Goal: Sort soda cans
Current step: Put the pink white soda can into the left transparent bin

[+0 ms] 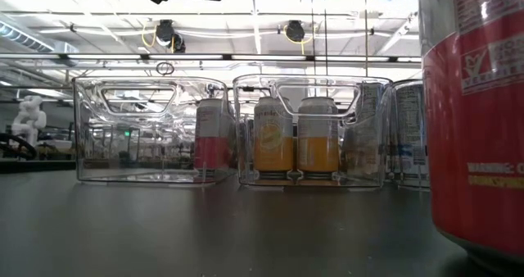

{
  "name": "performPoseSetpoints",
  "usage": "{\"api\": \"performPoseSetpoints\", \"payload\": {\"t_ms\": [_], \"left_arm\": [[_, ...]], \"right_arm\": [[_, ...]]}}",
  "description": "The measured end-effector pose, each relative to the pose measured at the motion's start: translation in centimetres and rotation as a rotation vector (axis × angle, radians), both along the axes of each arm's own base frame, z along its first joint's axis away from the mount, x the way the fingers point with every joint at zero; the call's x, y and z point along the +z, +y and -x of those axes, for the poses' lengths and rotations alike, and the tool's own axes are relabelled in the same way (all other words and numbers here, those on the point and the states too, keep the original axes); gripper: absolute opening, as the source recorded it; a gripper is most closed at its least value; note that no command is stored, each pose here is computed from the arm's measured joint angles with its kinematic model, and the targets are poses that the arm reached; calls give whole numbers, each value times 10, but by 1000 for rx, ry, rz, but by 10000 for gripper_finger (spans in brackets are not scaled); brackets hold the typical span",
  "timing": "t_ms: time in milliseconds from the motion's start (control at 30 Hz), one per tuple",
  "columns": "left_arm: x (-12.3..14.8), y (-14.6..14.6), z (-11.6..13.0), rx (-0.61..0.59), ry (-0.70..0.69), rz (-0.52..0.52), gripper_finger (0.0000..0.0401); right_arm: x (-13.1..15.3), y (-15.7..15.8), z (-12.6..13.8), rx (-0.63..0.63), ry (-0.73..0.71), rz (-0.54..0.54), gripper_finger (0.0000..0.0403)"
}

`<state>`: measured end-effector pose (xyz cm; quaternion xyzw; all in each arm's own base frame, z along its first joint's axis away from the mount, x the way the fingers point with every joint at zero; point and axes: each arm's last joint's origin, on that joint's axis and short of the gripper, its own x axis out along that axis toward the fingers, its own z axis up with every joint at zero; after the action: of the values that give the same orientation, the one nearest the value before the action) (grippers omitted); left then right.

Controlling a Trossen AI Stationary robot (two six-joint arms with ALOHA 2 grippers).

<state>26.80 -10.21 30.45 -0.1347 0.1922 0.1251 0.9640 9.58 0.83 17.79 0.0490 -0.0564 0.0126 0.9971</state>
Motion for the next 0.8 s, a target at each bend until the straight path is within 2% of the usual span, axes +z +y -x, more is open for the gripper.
{"api": "performPoseSetpoints", "payload": {"t_ms": [200, 567, 800], "left_arm": [[0, 0, 0, 0, 0, 0, 389], [0, 0, 0, 0, 0, -1, 389], [0, 0, 0, 0, 0, 0, 389]], "right_arm": [[-6, -1, -1, -35, 61, 14, 0], [-6, -1, -1, -32, 62, 27, 0], [-6, -1, -1, -30, 63, -28, 0]]}}
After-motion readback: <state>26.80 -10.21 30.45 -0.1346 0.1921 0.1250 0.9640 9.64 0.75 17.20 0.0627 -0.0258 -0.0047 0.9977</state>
